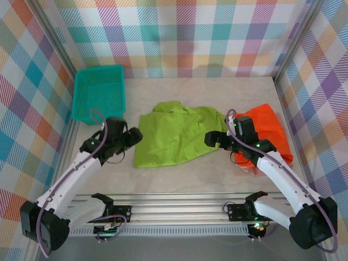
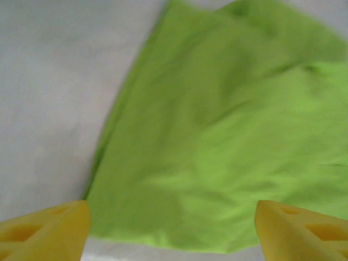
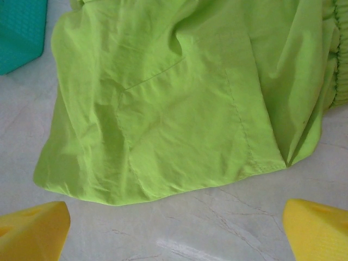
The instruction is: Fold and stack the shorts
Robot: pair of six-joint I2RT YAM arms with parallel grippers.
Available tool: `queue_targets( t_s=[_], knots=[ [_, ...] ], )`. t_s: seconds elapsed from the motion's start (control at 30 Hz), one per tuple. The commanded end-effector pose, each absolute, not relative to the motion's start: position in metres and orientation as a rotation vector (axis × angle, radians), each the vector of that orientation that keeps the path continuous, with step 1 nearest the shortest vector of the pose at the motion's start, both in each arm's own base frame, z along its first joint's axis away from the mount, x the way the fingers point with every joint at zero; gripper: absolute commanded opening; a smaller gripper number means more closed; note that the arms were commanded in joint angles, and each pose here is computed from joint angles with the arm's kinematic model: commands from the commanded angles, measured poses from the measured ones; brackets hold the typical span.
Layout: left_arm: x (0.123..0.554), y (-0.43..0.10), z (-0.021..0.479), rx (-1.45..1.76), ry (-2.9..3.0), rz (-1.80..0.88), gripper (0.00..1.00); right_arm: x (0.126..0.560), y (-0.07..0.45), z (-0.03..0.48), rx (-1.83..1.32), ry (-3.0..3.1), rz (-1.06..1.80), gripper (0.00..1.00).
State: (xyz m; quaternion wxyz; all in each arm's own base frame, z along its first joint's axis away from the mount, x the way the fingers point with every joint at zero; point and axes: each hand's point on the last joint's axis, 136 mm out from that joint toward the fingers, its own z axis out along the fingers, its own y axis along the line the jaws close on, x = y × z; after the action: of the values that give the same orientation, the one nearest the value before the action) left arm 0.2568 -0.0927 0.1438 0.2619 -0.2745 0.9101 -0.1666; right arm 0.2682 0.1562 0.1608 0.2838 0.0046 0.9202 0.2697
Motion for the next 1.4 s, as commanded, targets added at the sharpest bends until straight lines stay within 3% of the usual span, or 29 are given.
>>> queue_targets(
  t_s=[0.0,0.13,0.27,0.63,0.83,1.03,1.37],
  knots=[
    [0.241,-0.082,0.12,-1.034,2.422,-0.47,0.76,0.271,0.165,0.158,0.043,2.463,0.786,0.99],
    [0.231,-0.09,0.084,-1.141,2.493,-0.486,0.72,0.272,0.169,0.156,0.05,2.463,0.814,0.99],
    [0.23,-0.096,0.055,-1.197,2.535,-0.49,0.6,0.27,0.169,0.158,0.046,2.458,0.821,1.0],
    [0.241,-0.115,0.022,-1.198,2.663,-0.483,0.42,0.265,0.164,0.158,0.038,2.453,0.796,0.99],
    [0.248,-0.118,0.019,-1.18,2.669,-0.48,0.19,0.264,0.164,0.154,0.039,2.465,0.792,1.0],
    [0.269,-0.121,0.059,-1.056,2.608,-0.519,0.0,0.264,0.163,0.154,0.034,2.472,0.779,0.99],
    [0.28,-0.076,0.173,-0.96,2.381,-0.498,0.0,0.266,0.147,0.136,0.205,2.533,0.685,0.99]
  ],
)
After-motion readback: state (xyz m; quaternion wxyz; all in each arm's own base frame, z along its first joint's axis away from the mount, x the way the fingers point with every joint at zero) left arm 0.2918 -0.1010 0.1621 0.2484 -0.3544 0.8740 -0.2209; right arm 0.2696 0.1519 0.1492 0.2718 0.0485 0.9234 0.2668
